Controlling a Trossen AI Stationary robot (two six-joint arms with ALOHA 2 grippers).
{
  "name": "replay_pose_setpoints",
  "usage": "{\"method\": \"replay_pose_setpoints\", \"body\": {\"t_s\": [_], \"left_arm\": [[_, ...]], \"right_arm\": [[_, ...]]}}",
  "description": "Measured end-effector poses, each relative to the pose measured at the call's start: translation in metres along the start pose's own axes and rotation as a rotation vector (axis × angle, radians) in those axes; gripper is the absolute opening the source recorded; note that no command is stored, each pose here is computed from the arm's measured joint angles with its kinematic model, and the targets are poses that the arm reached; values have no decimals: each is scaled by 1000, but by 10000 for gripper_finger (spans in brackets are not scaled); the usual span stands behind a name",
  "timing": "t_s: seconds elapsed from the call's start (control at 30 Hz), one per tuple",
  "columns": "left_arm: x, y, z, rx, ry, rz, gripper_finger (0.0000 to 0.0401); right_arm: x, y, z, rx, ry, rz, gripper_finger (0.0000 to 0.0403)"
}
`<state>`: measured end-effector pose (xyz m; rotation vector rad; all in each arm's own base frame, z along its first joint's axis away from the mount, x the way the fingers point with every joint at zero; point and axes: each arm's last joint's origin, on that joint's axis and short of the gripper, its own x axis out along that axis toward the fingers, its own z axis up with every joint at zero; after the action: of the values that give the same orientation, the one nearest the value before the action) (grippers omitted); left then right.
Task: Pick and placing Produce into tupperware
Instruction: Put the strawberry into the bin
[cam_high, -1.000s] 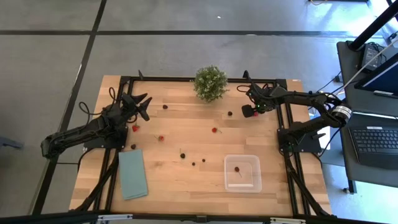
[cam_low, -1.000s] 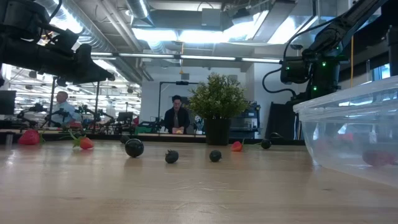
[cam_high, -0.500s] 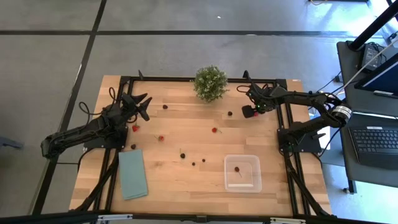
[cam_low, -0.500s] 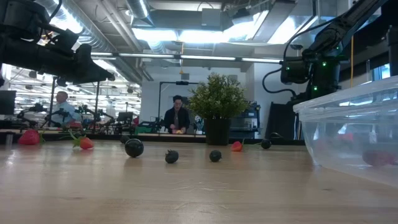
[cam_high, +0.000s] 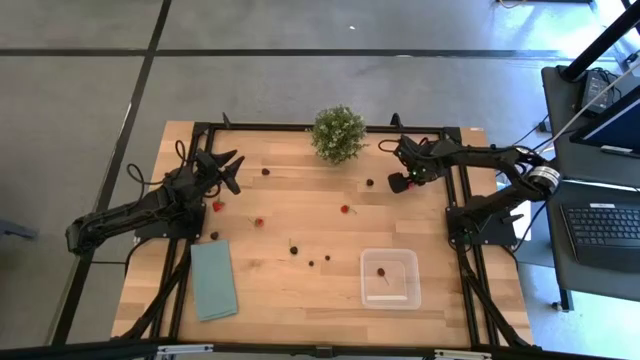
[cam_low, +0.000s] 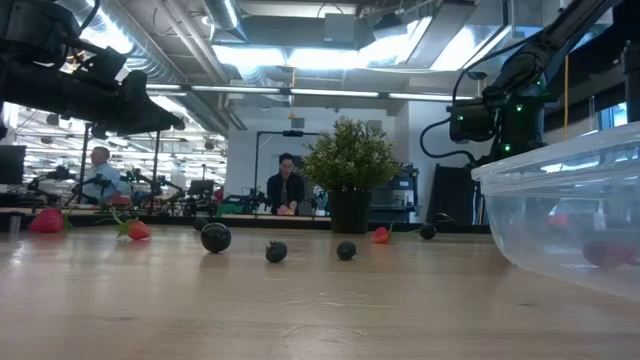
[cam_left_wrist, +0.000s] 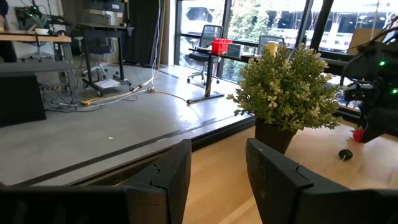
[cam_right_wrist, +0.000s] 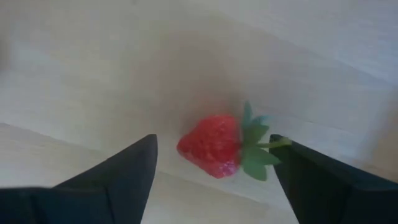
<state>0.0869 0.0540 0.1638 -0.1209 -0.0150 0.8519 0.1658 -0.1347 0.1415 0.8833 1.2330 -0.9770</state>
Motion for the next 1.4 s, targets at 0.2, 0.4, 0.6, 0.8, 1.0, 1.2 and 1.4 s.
{"method": "replay_pose_setpoints", "body": {"t_s": [0.2, 0.4, 0.6, 0.8, 1.0, 1.2, 1.4], "left_arm": [[0, 0, 0, 0, 0, 0, 145], [0, 0, 0, 0, 0, 0, 145], [0, 0, 0, 0, 0, 0, 145], [0, 0, 0, 0, 0, 0, 145], [0, 0, 0, 0, 0, 0, 145], [0, 0, 0, 0, 0, 0, 145], [0, 0, 0, 0, 0, 0, 145]], "right_arm": [[8, 3, 4, 1, 3, -1, 308], [9, 2, 2, 0, 28, -15, 276], [10, 2, 2, 1, 34, -16, 237], [10, 2, 2, 1, 36, -18, 207], [10, 2, 2, -4, 36, -19, 180], [10, 1, 1, -20, 37, -19, 145], [10, 1, 1, -26, 37, -20, 141]]}}
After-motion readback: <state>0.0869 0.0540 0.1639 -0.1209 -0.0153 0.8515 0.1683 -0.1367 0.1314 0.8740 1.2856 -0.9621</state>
